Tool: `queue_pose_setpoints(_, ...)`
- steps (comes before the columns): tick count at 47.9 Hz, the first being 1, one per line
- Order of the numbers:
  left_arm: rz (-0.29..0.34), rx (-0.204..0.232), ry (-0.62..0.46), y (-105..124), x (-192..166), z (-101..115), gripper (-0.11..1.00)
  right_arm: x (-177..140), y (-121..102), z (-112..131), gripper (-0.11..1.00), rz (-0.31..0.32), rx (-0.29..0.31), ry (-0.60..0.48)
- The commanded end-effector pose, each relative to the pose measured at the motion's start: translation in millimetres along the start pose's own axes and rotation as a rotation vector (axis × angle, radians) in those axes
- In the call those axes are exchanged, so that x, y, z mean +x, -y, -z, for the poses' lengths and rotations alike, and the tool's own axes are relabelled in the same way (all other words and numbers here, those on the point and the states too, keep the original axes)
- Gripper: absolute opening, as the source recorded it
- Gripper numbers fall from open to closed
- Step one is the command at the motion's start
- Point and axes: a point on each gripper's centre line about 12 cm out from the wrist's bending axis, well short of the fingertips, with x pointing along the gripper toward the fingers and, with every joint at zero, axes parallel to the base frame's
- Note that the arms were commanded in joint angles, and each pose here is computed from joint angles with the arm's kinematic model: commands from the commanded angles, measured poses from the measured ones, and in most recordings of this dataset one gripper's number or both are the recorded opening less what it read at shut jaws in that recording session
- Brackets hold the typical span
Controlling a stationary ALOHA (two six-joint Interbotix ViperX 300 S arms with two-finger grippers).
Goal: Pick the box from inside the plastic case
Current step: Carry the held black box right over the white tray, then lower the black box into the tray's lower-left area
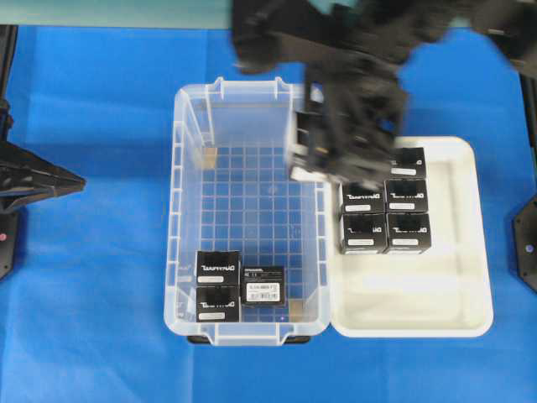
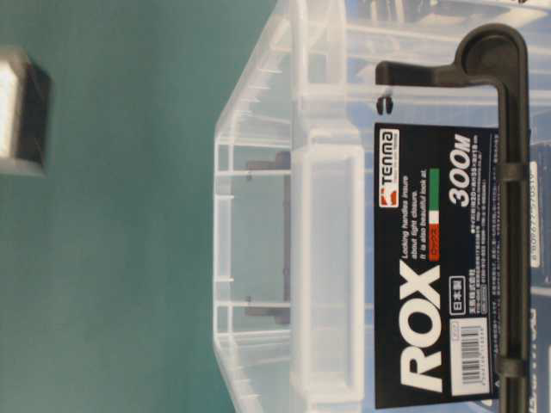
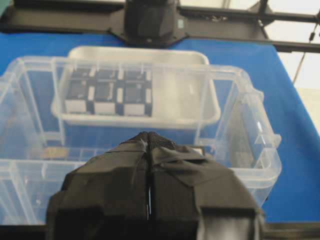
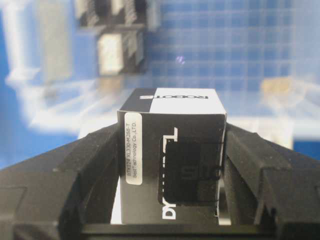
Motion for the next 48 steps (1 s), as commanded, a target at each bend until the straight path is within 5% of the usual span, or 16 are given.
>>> queue_pose_setpoints(1,-0.005,0.003,0.028,-0.6,1.1,-11.9,-0.06,-15.7,-16.2,20.5,0.61,-0.011,-0.006,0.013)
queue_pose_setpoints(11,-0.039,0.003,0.028,-6.8,0.3,-12.2,-0.06,19.7,-32.9,74.8,0.61,-0.032,0.069,-0.04)
queue_pose_setpoints(24,-0.041,-0.002,0.034,-7.3,0.2,-13.4,-0.06,84.5,-39.1,122.0,0.61,-0.031,0.076,0.09)
queue_pose_setpoints(34,-0.043,-0.008,0.031,-7.6,-0.2,-13.1,-0.06,138.7,-41.3,154.9,0.61,-0.024,0.06,0.033)
queue_pose_setpoints(48,-0.043,-0.011,0.03,-7.6,0.5,-13.2,-0.06,195.9,-43.6,160.1,0.61,-0.009,-0.041,-0.008)
